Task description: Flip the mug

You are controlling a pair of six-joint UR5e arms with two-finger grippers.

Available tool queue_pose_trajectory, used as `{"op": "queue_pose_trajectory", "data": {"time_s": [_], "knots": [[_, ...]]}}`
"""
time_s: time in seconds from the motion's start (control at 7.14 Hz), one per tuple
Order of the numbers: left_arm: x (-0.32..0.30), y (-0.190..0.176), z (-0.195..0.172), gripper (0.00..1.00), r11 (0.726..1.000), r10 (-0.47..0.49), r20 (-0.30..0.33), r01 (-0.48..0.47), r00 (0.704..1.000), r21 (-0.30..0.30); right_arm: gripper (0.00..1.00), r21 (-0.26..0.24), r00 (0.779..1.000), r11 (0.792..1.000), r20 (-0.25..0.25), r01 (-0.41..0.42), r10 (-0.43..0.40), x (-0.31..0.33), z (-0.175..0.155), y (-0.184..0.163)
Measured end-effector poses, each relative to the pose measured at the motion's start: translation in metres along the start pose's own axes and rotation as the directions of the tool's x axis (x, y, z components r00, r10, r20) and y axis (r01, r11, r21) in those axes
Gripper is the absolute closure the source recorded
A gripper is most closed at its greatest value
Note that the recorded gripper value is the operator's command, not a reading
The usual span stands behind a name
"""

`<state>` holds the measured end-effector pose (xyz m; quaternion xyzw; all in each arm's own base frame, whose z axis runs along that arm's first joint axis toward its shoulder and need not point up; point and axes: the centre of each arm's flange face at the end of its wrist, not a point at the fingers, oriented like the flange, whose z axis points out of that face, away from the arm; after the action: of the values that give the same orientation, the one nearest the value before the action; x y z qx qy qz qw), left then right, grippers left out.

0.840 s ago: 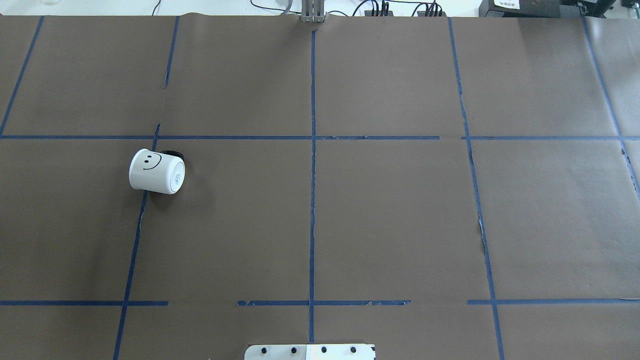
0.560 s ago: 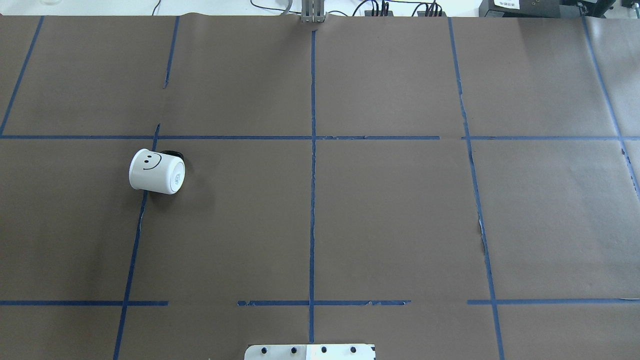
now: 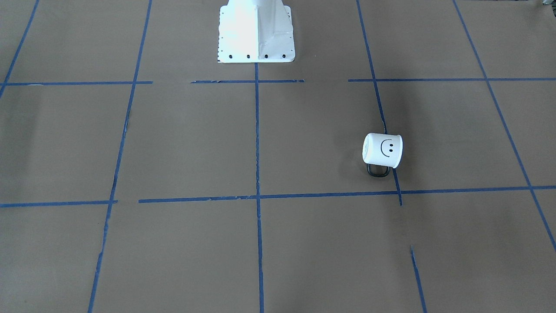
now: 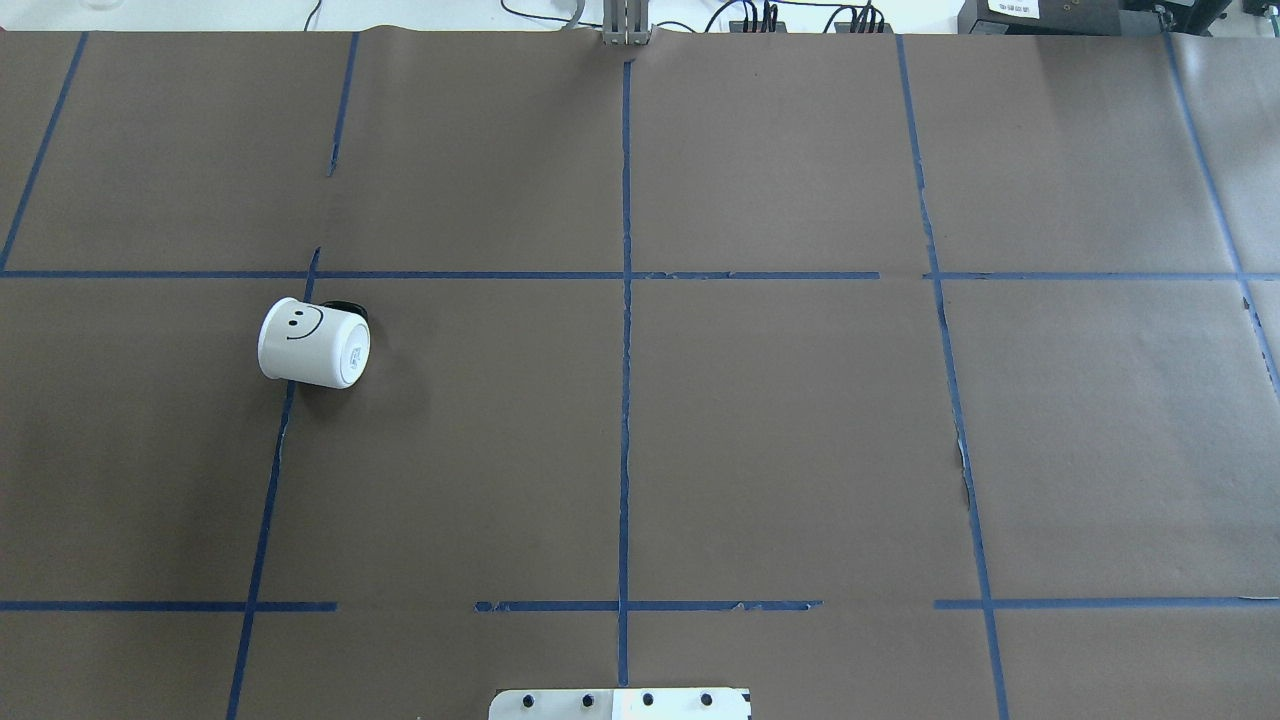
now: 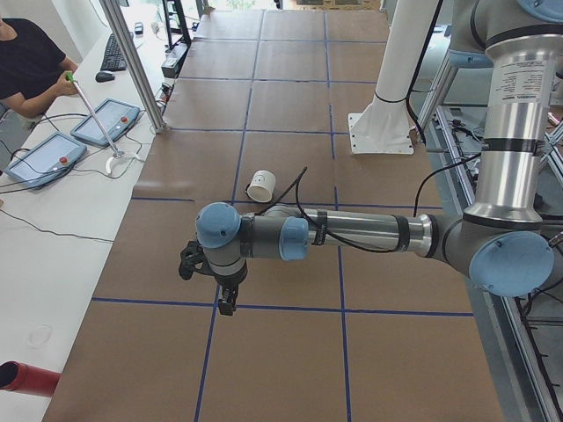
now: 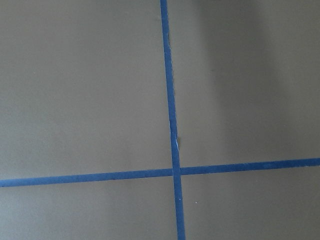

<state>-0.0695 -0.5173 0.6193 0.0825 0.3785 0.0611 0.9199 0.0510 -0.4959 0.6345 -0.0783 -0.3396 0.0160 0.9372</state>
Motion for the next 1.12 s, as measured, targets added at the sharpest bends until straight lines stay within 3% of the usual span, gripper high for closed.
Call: {"op": "queue_pose_trajectory", "data": {"time_s": [0.42,0.84,1.12], "knots": [[0.068,-0.027,0.033,0.00,0.993,0.015,-0.046,-0.010,0.999,0.117,0.00,0.000,1.000,1.000,0.000,0.000,0.000,0.000,0.000,0.000],[0.136,-0.040,0.072,0.00,0.980,-0.009,-0.221,0.053,0.975,0.192,0.00,0.000,1.000,1.000,0.000,0.000,0.000,0.000,0.000,0.000],[0.163,-0.038,0.086,0.00,0.975,0.033,-0.292,0.034,0.956,0.221,0.00,0.000,1.000,1.000,0.000,0.000,0.000,0.000,0.000,0.000]]}}
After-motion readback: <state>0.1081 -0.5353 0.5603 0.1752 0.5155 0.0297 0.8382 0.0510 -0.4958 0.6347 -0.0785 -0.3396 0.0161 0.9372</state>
